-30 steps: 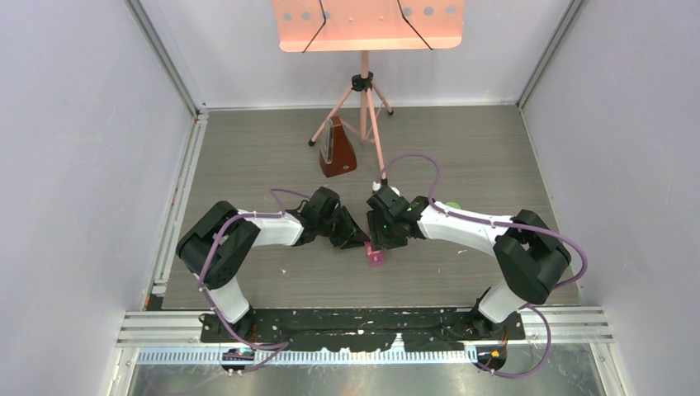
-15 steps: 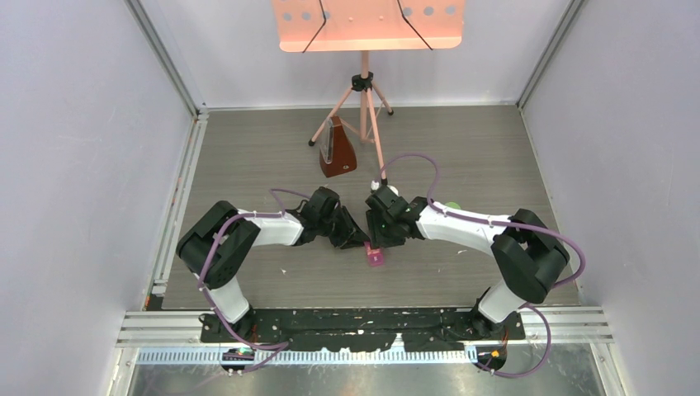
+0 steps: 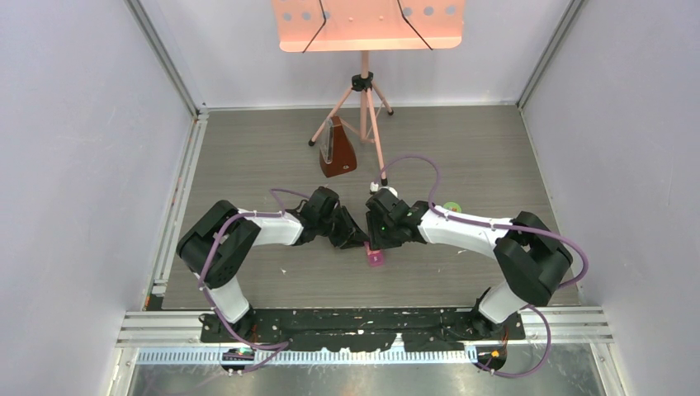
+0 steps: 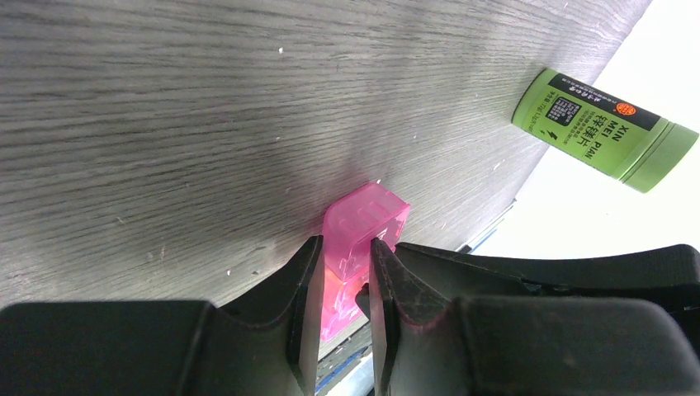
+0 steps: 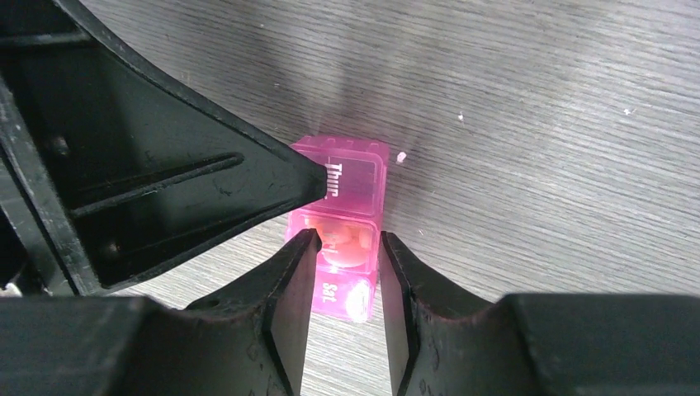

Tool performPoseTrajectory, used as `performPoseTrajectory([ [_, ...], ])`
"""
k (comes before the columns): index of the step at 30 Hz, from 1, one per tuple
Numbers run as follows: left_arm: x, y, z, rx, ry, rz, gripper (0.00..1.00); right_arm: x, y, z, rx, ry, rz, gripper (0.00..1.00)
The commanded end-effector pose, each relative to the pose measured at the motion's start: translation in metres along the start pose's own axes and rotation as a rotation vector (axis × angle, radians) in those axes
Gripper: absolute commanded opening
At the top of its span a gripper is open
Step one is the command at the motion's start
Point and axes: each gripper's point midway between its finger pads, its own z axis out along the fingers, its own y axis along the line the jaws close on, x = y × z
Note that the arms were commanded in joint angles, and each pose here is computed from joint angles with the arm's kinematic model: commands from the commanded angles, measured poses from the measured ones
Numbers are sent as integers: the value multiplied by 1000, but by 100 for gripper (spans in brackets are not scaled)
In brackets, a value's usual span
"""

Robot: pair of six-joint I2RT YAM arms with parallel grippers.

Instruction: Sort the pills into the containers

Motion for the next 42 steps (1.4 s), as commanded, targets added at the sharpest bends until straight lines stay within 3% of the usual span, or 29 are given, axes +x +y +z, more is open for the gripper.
performPoseTrajectory([
  [1, 8, 53, 7, -178, 5, -44, 23, 32, -20, 8, 81, 105, -19, 40],
  [8, 8, 53, 8, -177, 7, -45, 23, 37, -24, 7, 83, 110, -28, 36],
  [15, 9, 55, 8, -181, 6, -47, 23, 13, -20, -10, 95, 41, -51, 38],
  [36, 8, 54, 8, -181, 4, -48, 23, 72, -38, 8, 107, 187, -88, 34],
  [42, 9, 57, 8, -187, 6, -49, 23, 68, -41, 9, 133, 176, -103, 33],
])
